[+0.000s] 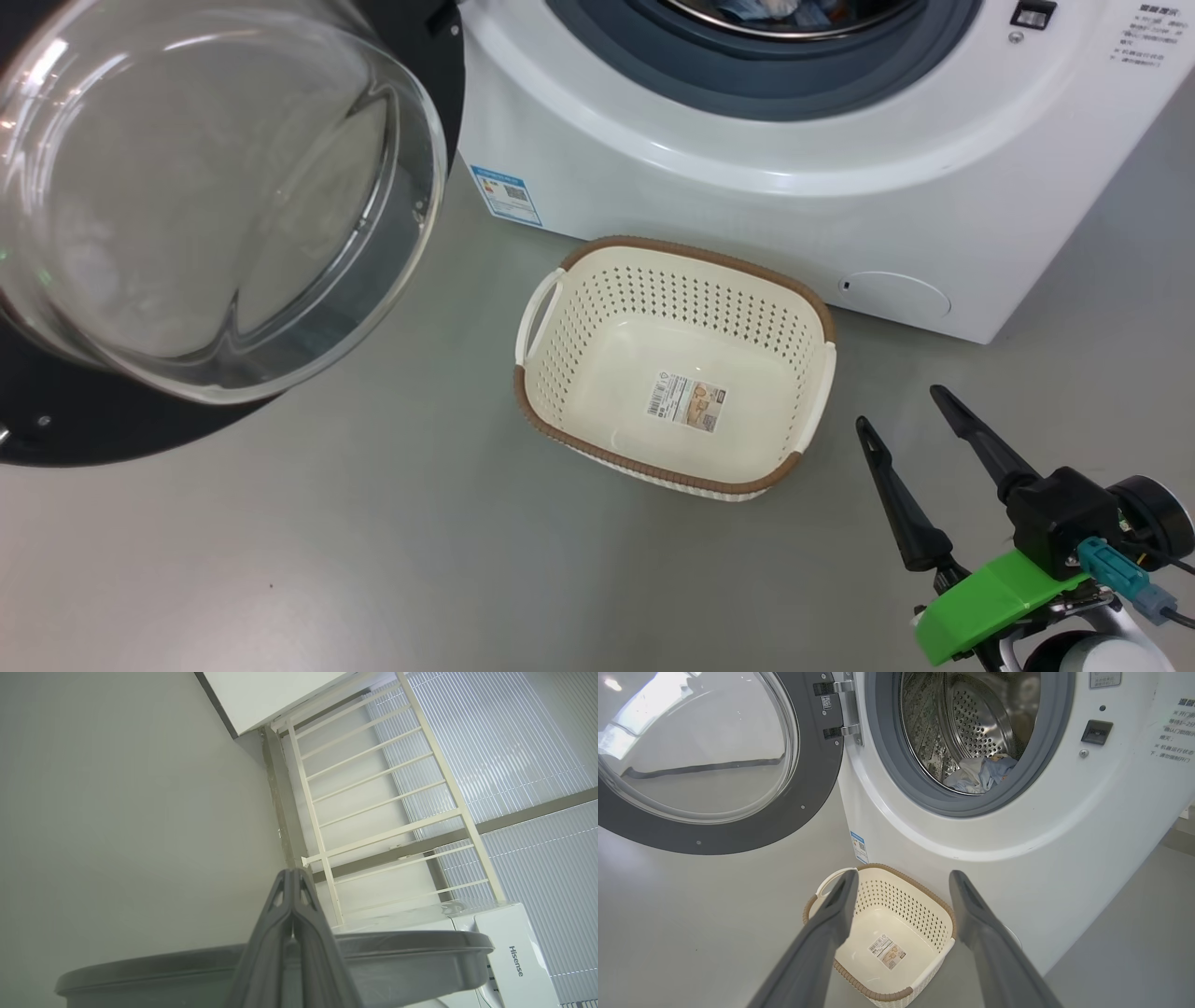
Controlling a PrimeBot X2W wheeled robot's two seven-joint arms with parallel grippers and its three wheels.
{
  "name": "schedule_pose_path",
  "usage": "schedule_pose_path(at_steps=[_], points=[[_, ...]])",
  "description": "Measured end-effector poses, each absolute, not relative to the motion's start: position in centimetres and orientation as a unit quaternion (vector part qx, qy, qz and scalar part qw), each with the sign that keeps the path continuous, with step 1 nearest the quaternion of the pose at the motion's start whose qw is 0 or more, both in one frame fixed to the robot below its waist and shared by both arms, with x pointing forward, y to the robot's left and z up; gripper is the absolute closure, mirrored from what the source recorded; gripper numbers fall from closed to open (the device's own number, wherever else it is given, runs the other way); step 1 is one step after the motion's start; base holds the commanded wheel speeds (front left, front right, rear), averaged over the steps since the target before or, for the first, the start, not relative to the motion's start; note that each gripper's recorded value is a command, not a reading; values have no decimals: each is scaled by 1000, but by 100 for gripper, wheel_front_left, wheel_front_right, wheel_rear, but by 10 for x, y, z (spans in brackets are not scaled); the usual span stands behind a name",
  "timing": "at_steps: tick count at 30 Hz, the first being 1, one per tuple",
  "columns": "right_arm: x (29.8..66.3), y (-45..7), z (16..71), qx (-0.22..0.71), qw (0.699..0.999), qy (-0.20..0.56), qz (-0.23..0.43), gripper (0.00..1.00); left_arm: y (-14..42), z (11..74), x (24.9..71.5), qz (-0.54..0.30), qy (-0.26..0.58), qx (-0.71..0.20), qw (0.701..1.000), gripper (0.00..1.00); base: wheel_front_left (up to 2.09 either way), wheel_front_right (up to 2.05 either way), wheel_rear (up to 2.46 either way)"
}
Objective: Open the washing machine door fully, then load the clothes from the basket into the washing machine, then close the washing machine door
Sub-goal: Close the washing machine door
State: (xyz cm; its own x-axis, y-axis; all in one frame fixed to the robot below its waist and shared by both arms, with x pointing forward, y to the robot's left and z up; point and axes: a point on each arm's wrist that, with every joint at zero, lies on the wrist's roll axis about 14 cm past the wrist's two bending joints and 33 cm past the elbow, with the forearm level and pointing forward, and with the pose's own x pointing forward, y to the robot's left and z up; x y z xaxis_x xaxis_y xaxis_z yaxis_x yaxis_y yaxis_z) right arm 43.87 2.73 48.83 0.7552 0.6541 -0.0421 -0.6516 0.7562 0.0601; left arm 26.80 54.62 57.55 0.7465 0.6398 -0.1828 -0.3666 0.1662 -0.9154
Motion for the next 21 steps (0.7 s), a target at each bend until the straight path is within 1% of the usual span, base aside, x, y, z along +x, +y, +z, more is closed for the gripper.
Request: schedule_pose_path(at_steps=[11,21], points=[[445,20,481,24,940,37,339,0,535,550,289,331,-79,-558,757,100,0,0,0],[449,20,479,24,940,38,337,0,534,549,296,323,-74,-559,760,100,0,0,0]])
